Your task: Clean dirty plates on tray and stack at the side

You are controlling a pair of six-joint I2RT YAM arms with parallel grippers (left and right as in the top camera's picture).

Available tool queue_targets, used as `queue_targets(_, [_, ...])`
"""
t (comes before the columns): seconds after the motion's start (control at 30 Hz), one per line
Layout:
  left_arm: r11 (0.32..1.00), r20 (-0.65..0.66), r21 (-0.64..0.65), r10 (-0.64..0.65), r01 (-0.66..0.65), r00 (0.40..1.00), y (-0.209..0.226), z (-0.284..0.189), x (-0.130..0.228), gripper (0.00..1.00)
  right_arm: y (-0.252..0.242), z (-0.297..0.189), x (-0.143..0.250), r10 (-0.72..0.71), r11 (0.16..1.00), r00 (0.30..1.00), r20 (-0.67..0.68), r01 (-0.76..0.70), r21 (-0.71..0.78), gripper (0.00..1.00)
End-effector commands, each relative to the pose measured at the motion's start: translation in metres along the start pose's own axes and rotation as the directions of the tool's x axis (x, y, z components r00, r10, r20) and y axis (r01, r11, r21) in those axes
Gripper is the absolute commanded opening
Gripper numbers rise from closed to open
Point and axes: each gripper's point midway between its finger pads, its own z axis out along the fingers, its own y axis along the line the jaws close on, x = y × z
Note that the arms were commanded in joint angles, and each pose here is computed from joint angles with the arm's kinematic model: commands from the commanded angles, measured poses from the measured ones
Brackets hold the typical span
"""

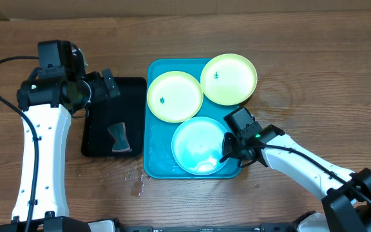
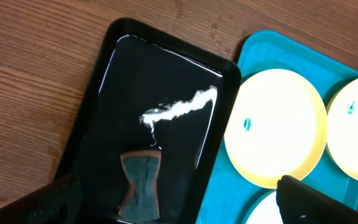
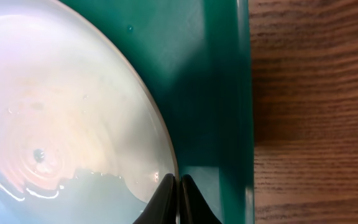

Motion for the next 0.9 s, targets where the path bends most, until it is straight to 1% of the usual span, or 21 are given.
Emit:
queue_targets(0.0, [1.0,0.026,0.013,-0.018,0.017,0.999,-0.003,-0.008,-0.007,1.0,-0.001,-0.001,0.002,-0.002,1.0,1.0,-0.017,0.002,0.013,0.04])
queue_targets(0.27, [1.0,0.027,0.013,-0.018,0.018,0.999,-0.003,-0.008,-0.007,1.0,0.012,-0.03,-0.003,0.005,1.0,0.997,-0.072,-0.004,0.016,0.04])
queue_targets(0.47, [1.0,0.026,0.013,-0.018,0.018,0.999,-0.003,-0.008,-0.007,1.0,0.021,-0.033,0.006,0.006,1.0,0.992,-0.128,-0.01,-0.027,0.04])
queue_targets(0.53, [1.0,0.026,0.013,-0.018,0.018,0.999,-0.003,-0.008,-0.007,1.0,0.021,-0.033,0.005,0.006,1.0,0.992,-0.126,-0.009,-0.028,0.05])
queue_targets(0.6, [1.0,0.026,0.013,-0.018,0.018,0.999,-0.003,-0.008,-0.007,1.0,0.021,-0.033,0.005,0.005,1.0,0.992,-0.124,-0.009,-0.03,0.08])
queue_targets(0.67, [1.0,0.026,0.013,-0.018,0.018,0.999,-0.003,-0.008,-0.007,1.0,0.02,-0.033,0.004,0.006,1.0,0.993,-0.118,-0.008,-0.023,0.1])
queue_targets(0.87, [1.0,0.026,0.013,-0.018,0.018,0.999,-0.003,-0.008,-0.007,1.0,0.016,-0.031,-0.007,0.003,1.0,0.998,-0.061,-0.002,0.006,0.12])
